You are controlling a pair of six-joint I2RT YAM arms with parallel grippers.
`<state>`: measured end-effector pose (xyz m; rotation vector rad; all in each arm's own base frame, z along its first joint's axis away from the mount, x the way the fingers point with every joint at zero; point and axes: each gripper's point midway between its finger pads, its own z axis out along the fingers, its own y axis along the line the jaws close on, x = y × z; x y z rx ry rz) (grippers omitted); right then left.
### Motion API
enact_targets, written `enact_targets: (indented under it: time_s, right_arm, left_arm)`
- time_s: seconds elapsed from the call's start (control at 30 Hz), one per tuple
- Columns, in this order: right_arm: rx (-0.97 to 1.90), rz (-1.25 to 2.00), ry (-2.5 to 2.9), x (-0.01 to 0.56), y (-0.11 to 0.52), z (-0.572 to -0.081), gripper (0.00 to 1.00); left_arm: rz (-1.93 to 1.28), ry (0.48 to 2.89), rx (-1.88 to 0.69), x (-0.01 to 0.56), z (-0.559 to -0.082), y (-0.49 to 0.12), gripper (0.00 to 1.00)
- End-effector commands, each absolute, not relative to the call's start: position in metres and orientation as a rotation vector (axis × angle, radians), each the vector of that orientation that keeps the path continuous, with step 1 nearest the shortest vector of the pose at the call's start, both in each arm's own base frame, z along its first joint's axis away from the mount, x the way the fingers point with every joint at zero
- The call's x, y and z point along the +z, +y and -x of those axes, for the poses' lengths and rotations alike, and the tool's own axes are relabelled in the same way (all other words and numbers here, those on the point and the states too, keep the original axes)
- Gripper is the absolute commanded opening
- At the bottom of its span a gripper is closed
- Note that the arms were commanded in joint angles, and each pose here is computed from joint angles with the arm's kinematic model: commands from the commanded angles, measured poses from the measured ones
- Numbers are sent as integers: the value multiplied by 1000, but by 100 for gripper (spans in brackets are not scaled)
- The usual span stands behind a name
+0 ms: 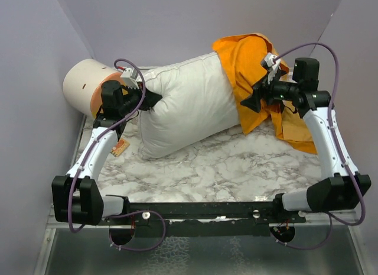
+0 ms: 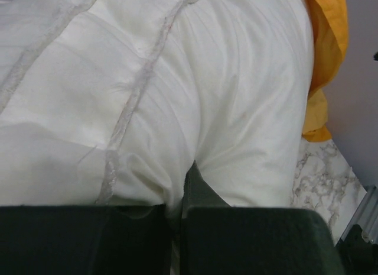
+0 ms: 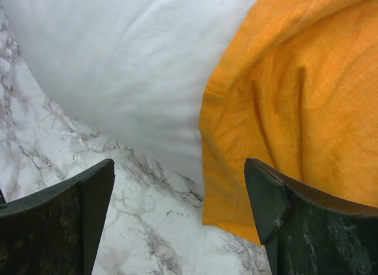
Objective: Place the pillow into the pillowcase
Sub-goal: Stuff the pillow into the pillowcase.
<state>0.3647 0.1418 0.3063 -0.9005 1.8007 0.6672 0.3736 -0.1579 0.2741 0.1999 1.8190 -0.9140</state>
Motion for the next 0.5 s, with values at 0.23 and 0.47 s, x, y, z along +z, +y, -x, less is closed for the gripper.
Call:
enact_targets:
  time_s: [0.23,0.47]
  right_arm:
    - [333,762,1999,168,77,-377,91]
    - [264,757,1955,135,90,-399,91]
  left_arm:
    - [-134,1983,-825,221,-385,-149,1]
    - [-136,2002,-841,213,-385,-151,0]
